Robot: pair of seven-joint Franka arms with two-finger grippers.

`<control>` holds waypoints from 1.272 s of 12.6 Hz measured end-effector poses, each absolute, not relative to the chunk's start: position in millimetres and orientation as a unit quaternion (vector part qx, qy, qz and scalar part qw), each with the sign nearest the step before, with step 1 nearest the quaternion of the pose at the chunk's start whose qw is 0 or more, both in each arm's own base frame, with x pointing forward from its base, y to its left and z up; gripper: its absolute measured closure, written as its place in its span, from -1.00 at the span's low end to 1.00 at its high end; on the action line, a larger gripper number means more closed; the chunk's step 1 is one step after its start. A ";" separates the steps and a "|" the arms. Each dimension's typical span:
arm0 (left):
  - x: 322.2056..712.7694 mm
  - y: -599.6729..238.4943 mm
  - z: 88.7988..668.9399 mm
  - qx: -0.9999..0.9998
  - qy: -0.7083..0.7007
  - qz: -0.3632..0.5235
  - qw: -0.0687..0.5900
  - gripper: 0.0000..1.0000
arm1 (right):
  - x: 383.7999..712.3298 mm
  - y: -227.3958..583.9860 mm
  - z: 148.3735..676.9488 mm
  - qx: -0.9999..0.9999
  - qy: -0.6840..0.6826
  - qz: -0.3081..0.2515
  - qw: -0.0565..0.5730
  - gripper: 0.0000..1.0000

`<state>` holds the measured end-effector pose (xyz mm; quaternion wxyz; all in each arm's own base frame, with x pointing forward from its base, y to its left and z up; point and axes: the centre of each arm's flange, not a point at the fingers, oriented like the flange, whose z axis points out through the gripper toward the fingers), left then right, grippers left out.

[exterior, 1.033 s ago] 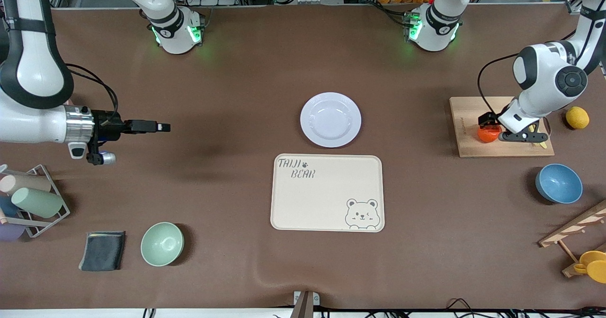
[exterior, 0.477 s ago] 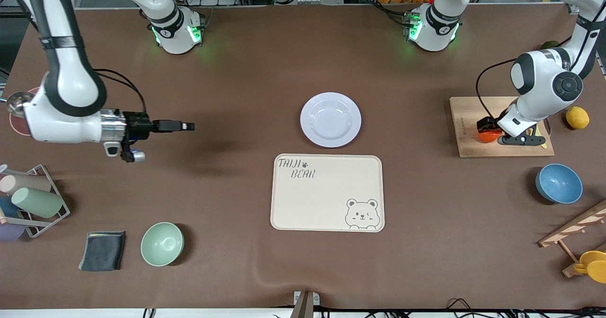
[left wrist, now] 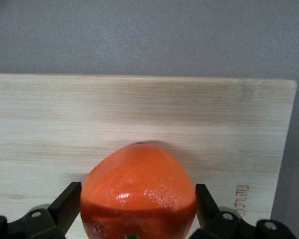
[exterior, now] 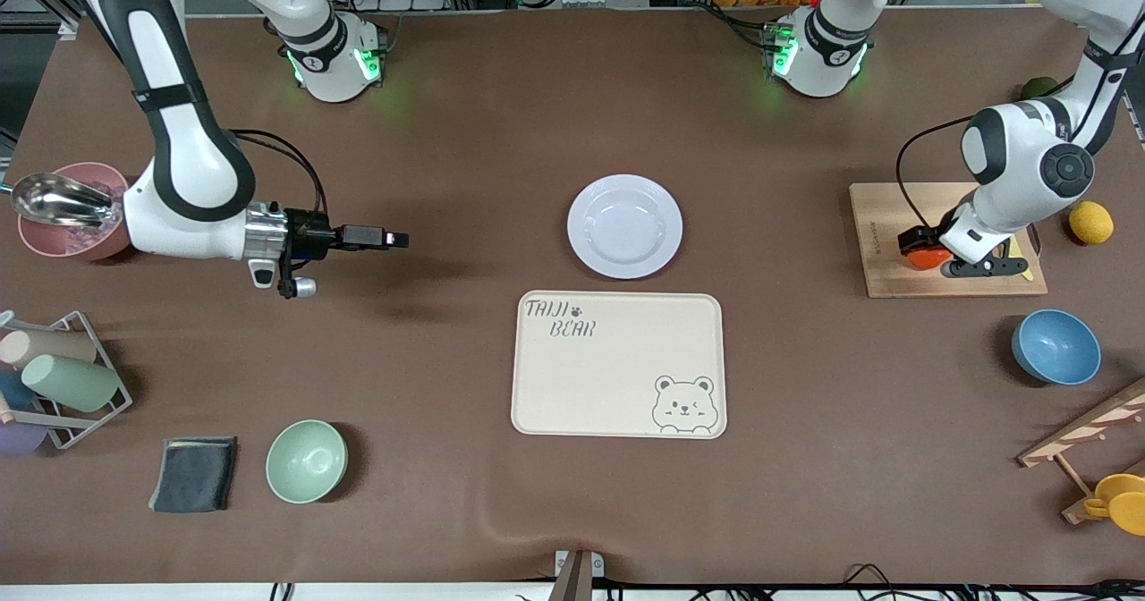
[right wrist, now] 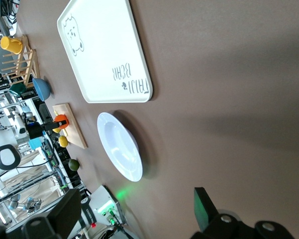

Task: Place orange and plate with both arms
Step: 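Lift the orange with the left gripper and carry it toward the plate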

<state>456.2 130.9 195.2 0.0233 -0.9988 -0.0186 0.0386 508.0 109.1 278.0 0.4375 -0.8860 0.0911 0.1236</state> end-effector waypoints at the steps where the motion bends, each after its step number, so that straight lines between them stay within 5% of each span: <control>1: 456.1 134.1 195.8 -0.999 -0.024 0.038 0.024 -1.00 | 505.5 113.6 275.0 -0.886 0.093 0.122 0.437 -1.00; 4: 456.4 142.4 198.2 -0.999 -0.032 0.034 0.024 -0.48 | 495.4 126.9 262.4 -0.882 0.094 0.099 0.451 -1.00; 16: 528.5 24.3 321.0 -0.997 -0.047 0.022 0.052 -0.45 | 466.4 154.4 226.0 -0.884 0.091 0.057 0.454 -1.00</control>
